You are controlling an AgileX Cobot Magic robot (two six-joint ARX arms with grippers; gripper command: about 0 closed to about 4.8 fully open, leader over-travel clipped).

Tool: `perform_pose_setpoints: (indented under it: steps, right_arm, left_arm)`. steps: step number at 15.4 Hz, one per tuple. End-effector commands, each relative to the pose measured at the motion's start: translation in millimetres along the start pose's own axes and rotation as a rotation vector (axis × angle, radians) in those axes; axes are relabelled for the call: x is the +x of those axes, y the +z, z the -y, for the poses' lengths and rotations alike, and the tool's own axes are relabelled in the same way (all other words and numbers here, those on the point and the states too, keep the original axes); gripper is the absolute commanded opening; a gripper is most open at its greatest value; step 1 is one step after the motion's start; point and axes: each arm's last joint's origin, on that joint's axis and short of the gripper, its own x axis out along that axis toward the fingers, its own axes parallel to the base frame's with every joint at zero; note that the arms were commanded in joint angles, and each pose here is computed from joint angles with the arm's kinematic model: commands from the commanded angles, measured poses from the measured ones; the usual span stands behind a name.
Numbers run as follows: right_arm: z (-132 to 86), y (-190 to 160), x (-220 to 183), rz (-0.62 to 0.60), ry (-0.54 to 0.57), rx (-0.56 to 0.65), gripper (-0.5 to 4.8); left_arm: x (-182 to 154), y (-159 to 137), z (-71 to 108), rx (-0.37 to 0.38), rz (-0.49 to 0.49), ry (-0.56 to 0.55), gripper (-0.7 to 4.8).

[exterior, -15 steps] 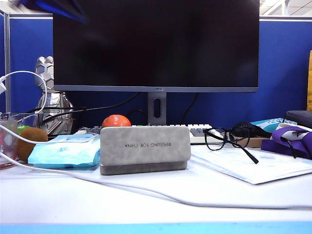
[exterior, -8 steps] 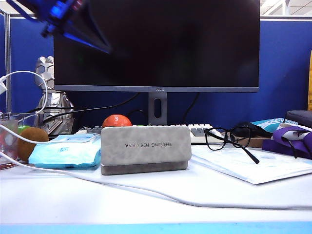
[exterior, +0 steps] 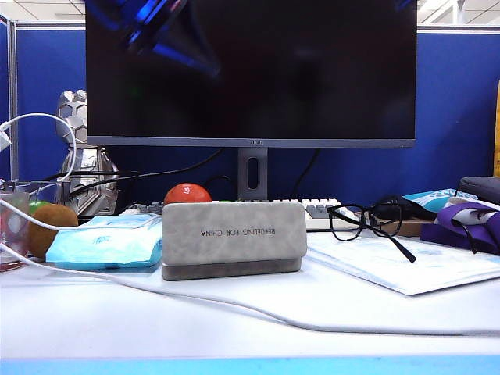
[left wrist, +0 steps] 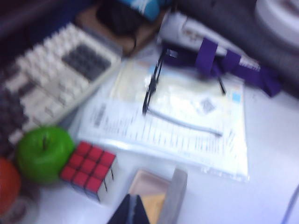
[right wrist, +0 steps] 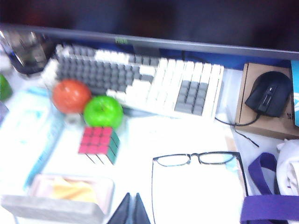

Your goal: Pick up the glasses, fold the temples of the glasses, place the glasses into the glasses case, and finally close the glasses case.

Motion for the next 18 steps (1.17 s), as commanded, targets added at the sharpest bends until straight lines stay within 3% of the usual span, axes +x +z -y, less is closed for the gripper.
perform_pose_setpoints:
  steps: [1,3,6,7,8,9,10,15,17,18]
  right_arm:
    - [3.4,-4.2,15.6,-0.062,-0.008,-0.011,-0.01]
    - [7.6,-10.3,39.8,-0.13,-0.006,-0.071,-0.01]
    - [11.4,-15.0,62.2,-0.168,-0.007,-0.086,-0.01]
    - [13.1,-17.0,70.0,-0.182,-0.023,-0.035,-0.01]
    - [16.7,-21.6,82.5,-0.202,-0.095,0.286,-0.01]
    - [26.8,-26.9,95.8,-0.225,-0.118,0.507,-0.01]
    - [30.4,-28.8,100.9,-0.234,-0.119,0.553,-0.01]
    - [60.8,-38.1,157.5,-0.17,-0.065,1.211,-0.01]
    - [63.9,-46.5,175.0,-0.186,-0.075,1.358,0.0]
    - [64.1,-53.2,185.4,-0.206,-0.085,1.393,0.39]
  left_arm:
    - [-0.8,9.0,0.3,0.009,0.018,0.026,-0.05]
    - [-1.4,6.8,1.1,-0.1,-0.006,0.02,-0.05]
    - [-1.2,5.1,1.7,-0.109,-0.023,0.013,-0.05]
    - [-0.7,6.0,3.0,-0.104,-0.017,0.01,-0.05]
    - [-1.8,6.8,3.9,-0.108,-0.009,-0.01,-0.05]
    - [-1.7,6.8,4.2,-0.108,-0.009,-0.016,-0.05]
    - [-1.7,6.8,4.2,-0.108,-0.009,-0.016,-0.05]
    - [-1.8,8.6,5.7,-0.1,0.015,-0.077,-0.05]
    - [-1.8,8.6,6.3,-0.101,0.018,-0.098,-0.05]
    - [-2.1,8.8,6.4,-0.101,0.019,-0.099,-0.05]
